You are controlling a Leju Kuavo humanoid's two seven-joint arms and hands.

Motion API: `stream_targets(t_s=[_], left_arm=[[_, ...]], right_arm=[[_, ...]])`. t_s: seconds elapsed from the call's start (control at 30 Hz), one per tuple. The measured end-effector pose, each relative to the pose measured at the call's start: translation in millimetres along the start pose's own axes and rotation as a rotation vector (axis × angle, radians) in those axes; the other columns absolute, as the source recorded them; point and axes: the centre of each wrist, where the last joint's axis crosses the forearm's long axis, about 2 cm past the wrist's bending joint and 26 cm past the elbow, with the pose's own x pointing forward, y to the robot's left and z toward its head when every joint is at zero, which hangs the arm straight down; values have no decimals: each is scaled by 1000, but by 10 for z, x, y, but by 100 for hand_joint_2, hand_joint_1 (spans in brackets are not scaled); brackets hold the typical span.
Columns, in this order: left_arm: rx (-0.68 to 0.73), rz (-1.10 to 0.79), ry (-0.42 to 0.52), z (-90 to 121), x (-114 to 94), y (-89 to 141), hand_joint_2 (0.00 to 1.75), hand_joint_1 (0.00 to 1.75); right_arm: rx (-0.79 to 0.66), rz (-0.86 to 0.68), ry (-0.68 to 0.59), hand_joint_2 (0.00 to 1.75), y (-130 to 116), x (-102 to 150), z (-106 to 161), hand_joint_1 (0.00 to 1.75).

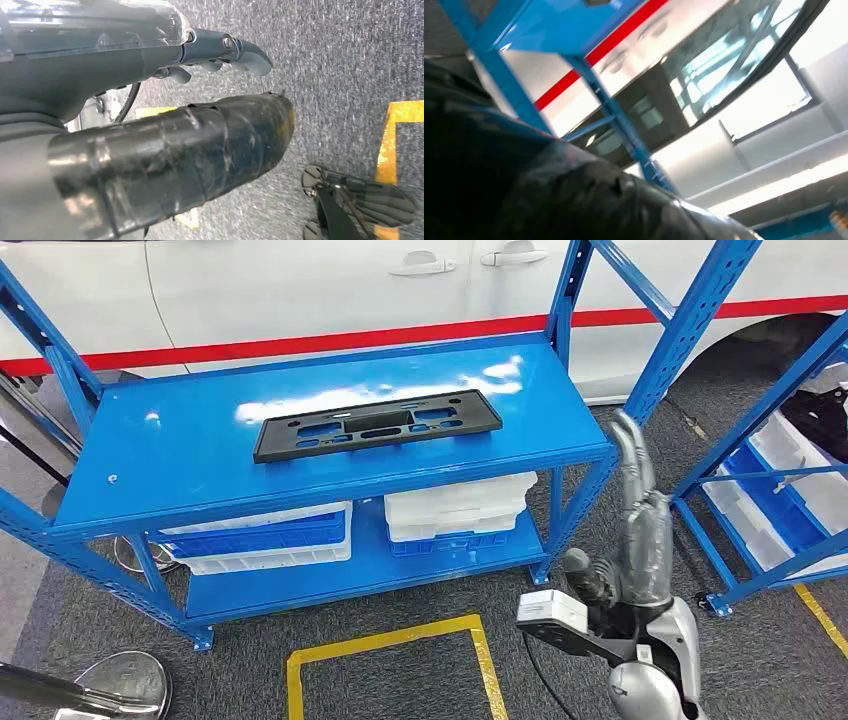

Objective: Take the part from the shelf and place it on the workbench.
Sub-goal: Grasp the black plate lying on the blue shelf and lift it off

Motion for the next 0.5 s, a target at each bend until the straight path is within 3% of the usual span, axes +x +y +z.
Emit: stream_targets(t_s=[0.13,0.5], left_arm=[[2,-27,16,3,9,62,0,0],[6,-101,28,15,15,229,0,0]], right_arm=[[91,33,10,0,92,-114,-168,0],[359,250,146,0,239,-753,-609,0]])
